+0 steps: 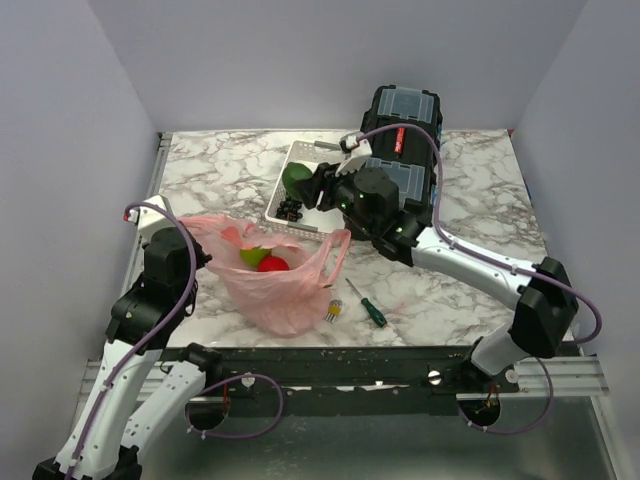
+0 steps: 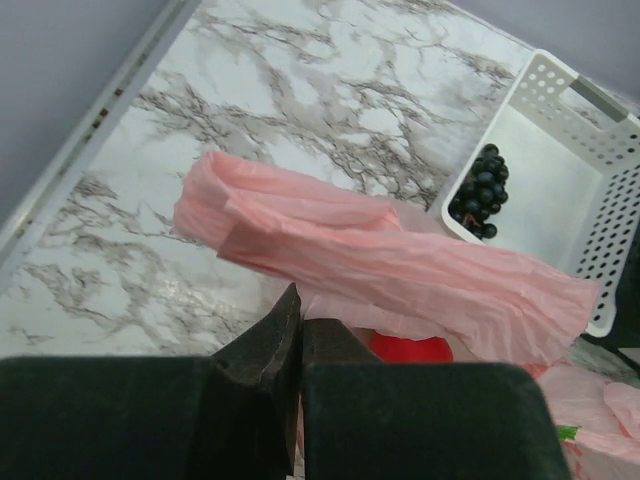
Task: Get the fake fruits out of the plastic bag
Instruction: Place the fake fruit in the bin, then adjust the plastic bag at the center of the board.
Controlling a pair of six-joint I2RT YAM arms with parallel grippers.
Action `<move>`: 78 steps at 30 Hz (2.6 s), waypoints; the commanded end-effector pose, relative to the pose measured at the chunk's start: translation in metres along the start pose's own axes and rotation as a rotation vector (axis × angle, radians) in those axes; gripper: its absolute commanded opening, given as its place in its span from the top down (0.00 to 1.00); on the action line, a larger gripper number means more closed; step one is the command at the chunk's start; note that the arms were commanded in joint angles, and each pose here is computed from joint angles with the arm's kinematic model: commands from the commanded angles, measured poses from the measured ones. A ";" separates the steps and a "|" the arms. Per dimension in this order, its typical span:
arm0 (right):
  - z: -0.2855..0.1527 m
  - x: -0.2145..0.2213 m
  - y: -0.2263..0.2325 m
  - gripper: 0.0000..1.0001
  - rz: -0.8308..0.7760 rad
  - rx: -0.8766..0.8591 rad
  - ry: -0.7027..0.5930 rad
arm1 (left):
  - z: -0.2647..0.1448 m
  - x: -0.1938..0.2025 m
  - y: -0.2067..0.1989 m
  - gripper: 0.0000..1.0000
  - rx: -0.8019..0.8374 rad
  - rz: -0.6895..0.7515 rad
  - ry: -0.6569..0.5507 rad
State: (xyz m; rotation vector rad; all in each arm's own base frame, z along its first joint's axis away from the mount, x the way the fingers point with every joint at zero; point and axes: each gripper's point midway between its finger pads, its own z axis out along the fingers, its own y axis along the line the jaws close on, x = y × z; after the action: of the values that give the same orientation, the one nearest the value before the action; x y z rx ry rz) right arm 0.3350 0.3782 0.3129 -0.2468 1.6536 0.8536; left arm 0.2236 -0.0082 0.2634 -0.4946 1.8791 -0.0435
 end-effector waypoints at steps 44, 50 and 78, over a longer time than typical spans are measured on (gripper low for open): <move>0.009 0.042 -0.018 0.20 -0.121 0.067 0.339 | 0.031 0.006 -0.050 1.00 0.271 0.177 0.032; -0.039 0.062 0.079 0.20 -0.085 -0.321 0.348 | 0.019 0.024 -0.047 1.00 0.281 0.170 0.139; 0.015 0.254 0.102 0.44 -0.187 -0.197 0.428 | 0.008 0.099 -0.017 1.00 0.214 0.127 0.346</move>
State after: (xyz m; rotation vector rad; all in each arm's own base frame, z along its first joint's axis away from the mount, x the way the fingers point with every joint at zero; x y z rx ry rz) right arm 0.2172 0.5223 0.1241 -0.7753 1.9222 0.8615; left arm 0.2084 -0.0565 0.1869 -0.1984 2.1574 -0.2737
